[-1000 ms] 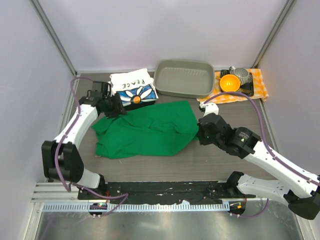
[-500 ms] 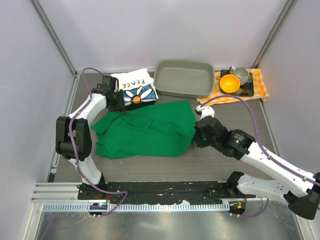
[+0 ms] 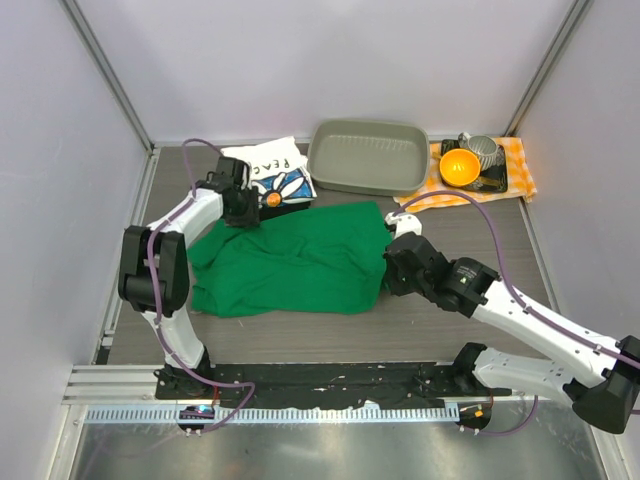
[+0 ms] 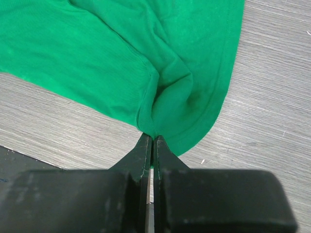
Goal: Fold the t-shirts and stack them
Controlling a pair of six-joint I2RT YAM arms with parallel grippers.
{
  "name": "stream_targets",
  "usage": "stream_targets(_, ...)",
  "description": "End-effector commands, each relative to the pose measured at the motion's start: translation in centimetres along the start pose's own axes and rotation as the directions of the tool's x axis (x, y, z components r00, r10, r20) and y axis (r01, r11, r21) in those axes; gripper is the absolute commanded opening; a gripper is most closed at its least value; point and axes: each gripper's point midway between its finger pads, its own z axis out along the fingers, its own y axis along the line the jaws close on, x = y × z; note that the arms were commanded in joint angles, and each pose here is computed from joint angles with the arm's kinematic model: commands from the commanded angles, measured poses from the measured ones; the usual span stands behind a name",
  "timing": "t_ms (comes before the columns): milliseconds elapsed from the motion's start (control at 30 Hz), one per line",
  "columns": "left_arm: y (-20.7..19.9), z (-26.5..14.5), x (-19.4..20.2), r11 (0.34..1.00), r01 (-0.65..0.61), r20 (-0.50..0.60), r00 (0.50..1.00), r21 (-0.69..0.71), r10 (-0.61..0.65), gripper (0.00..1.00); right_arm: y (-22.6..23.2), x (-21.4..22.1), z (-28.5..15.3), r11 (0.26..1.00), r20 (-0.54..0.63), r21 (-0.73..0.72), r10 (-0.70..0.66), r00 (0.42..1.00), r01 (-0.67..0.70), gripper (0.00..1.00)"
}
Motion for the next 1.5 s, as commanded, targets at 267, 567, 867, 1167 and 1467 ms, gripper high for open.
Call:
stream_targets(267, -0.7, -0.2, 1.9, 0.999, -0.044, -0.038, 0.998, 0.028, 0.045, 0.37, 1.2, -0.3, 0.1, 0.998, 0.025, -0.061, 0.035, 0.999, -0.033, 0.01)
stream_targets(567, -0.7, -0.1, 3.1, 0.999, -0.040, -0.075, 0.996, 0.033, 0.042, 0.00, 0.7, 0.3, -0.4, 0.997, 0.025, -0.061, 0.050, 0.998, -0.048, 0.01)
stream_targets(867, 0.0, -4.7, 1.3, 1.000, 0.014, 0.044, 0.999, -0.015, -0.013, 0.00, 0.7, 0.1, -1.3, 0.994, 0.044, -0.083, 0.073, 0.996, -0.069, 0.01)
stream_targets(1167, -2.2, -20.0, -4.3, 0.990, 0.051, 0.417, 0.903, 0.133, -0.103, 0.00, -0.5, -3.5, -3.3, 0.997, 0.163, -0.018, 0.073, 0.984, -0.071, 0.01)
stream_targets(1467, -5.9, -40.3, -5.8, 0.906, -0.115, 0.719, 0.652, 0.408, -0.241, 0.00, -0.5, -14.7, -12.1, 0.996, 0.472, -0.056, 0.086, 0.877, -0.068, 0.01)
